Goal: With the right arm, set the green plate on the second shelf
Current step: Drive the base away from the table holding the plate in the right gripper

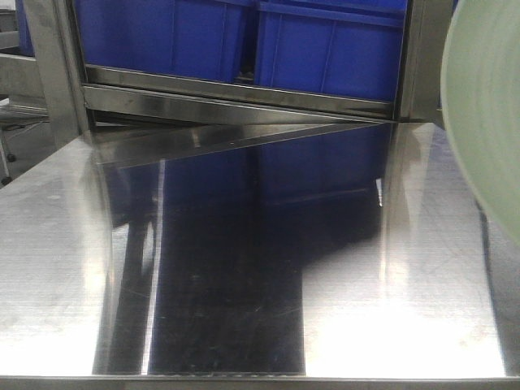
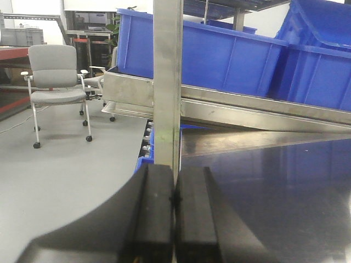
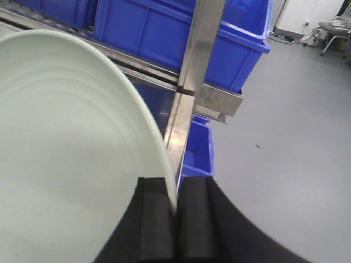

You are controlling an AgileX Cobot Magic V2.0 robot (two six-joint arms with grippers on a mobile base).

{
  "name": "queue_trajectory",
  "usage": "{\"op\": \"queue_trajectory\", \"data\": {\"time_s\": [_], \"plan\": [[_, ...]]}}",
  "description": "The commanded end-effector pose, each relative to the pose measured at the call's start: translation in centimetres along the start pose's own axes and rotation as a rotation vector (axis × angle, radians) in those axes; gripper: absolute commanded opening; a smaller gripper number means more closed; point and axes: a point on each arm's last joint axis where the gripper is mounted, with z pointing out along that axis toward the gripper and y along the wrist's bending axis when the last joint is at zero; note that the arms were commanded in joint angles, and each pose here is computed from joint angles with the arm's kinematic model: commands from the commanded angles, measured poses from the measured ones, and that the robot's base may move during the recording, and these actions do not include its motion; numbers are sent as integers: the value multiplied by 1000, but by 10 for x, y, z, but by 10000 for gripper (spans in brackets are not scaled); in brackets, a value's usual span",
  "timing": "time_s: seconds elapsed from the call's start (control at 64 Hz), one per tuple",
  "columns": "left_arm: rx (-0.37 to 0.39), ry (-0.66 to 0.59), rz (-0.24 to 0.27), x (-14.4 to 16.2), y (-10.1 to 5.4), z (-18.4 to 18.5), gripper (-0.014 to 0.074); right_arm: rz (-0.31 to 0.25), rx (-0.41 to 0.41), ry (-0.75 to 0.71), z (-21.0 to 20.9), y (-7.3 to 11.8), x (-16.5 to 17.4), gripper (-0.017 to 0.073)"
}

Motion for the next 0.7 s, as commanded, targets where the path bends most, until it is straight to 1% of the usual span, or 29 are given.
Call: {"op": "queue_trajectory", "data": {"time_s": [0.0,0.078,0.187,0.265,0.343,0.375,0.5,0.687], "plan": [[4,-58,-8,6,0,-1,130,-32,34,-149,4,1,-11,54],[4,-58,-8,6,0,-1,130,-20,69,-185,11,3,-5,54],[4,-58,-8,6,0,-1,130,29,122,-227,15,5,3,54],[4,-58,-8,6,0,-1,130,79,160,-255,16,5,12,54],[4,-58,-8,6,0,-1,130,113,190,-292,15,6,20,54],[4,-58,-8,6,0,-1,130,127,196,-311,14,7,23,54],[4,-58,-8,6,0,-1,130,146,205,-377,12,10,36,54],[4,-58,-8,6,0,-1,130,161,181,-380,20,13,47,54]]}}
